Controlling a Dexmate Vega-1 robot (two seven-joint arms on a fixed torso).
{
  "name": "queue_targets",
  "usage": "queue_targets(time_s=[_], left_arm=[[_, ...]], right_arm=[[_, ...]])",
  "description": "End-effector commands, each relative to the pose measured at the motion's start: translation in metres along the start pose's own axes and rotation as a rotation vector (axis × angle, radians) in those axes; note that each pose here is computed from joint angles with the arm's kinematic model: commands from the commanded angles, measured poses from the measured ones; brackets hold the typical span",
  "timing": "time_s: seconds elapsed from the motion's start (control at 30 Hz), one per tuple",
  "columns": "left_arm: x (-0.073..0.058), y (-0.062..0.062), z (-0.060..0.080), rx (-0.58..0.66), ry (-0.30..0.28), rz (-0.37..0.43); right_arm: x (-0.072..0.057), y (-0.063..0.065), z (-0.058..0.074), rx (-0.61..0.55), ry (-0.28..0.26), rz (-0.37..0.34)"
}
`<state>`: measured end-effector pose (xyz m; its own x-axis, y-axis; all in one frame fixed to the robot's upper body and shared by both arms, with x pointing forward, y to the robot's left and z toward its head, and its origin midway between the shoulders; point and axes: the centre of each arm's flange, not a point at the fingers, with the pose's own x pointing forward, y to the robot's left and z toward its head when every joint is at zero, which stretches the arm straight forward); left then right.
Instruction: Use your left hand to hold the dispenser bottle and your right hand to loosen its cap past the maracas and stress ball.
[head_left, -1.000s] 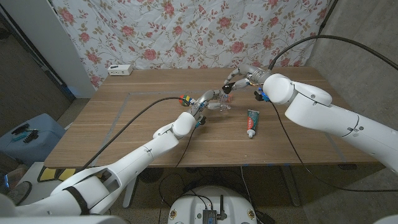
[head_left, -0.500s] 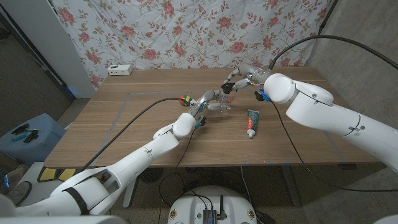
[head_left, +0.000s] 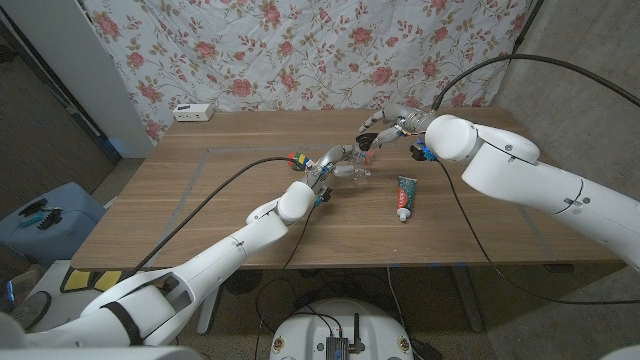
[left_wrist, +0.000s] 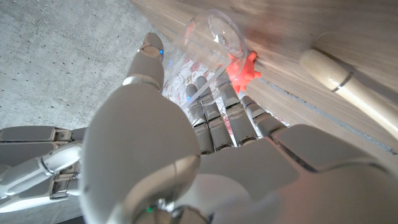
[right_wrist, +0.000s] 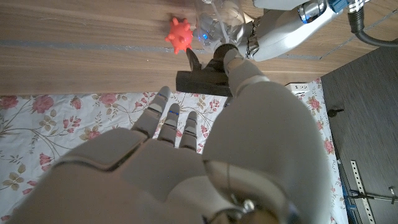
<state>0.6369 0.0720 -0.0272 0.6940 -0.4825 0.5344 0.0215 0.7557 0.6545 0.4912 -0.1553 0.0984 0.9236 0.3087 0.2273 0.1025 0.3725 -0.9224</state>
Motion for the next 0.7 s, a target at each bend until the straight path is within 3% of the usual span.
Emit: queue_targets(time_s=[0.03,0.7], left_arm=[[0.000,0.001,-0.001,0.000,-0.006,0.002],[0.000,0.002,0.000,0.003,-0.010,-0.005]], right_arm=[[-0.003,-0.003,0.003,-0.002,0.004,0.024],[-0.008,0.002,0.016,-0.108,0.045,-0.007]])
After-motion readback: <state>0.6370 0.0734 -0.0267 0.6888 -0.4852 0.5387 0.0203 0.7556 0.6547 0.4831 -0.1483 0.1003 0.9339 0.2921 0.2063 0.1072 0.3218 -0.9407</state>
